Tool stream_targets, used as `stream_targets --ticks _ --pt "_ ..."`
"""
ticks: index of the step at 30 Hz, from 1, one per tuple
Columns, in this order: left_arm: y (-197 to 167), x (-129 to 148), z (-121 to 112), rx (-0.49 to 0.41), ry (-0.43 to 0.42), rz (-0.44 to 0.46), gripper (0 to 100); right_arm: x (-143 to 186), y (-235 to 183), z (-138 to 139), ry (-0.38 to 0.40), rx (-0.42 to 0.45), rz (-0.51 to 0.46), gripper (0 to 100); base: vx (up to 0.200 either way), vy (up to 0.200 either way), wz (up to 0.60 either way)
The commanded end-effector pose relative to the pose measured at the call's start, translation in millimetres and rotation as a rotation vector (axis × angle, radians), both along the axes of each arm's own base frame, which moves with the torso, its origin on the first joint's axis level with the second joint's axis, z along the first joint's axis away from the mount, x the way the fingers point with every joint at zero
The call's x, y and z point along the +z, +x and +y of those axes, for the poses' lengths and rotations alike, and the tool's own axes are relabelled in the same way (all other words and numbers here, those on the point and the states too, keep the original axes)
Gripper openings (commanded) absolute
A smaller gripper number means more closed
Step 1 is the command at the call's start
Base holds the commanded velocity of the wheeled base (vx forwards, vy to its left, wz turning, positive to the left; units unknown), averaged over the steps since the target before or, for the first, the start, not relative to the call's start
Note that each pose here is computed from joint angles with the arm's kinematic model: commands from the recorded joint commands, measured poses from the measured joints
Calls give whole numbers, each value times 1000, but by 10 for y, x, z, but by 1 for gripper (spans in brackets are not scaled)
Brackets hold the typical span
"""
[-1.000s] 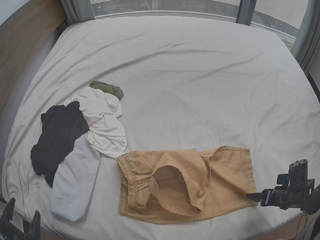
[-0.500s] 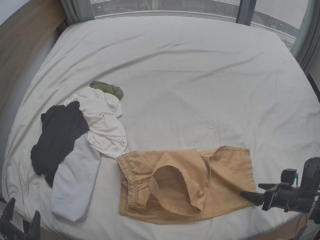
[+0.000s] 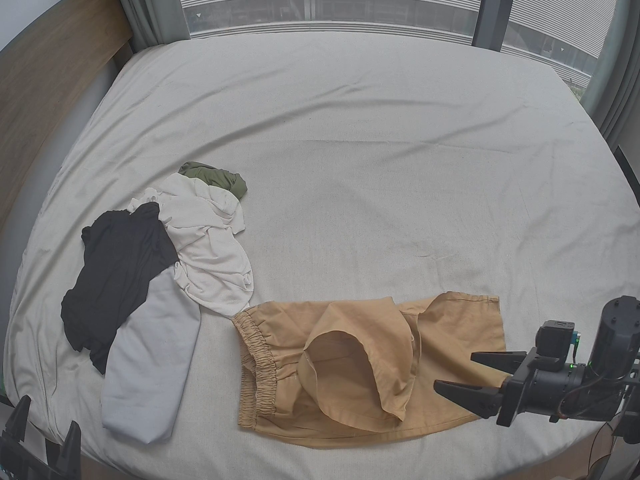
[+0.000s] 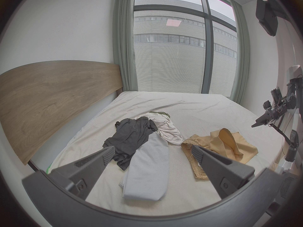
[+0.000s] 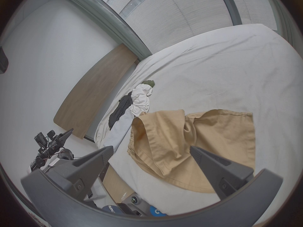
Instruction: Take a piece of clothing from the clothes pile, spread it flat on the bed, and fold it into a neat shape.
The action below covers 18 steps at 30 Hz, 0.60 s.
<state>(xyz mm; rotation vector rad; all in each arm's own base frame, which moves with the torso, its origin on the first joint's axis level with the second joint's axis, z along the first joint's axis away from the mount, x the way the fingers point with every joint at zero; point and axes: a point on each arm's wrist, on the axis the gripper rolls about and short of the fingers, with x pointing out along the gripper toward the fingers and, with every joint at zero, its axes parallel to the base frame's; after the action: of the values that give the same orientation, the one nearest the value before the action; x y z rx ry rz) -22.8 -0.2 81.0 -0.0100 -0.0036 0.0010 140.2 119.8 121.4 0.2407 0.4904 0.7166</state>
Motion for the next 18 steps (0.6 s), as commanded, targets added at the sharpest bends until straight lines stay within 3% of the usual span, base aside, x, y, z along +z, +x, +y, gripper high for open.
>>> stream_targets --ticks 1,10,18 --pt "0 -52 0 -1 -1 1 100 -32 119 168 -12 39 20 100 0 0 0" --pt "1 -52 0 0 -2 2 100 -39 231 398 13 119 7 100 0 0 0" --pt "1 -52 0 -3 -5 2 100 -238 352 671 -10 167 25 100 0 0 0"
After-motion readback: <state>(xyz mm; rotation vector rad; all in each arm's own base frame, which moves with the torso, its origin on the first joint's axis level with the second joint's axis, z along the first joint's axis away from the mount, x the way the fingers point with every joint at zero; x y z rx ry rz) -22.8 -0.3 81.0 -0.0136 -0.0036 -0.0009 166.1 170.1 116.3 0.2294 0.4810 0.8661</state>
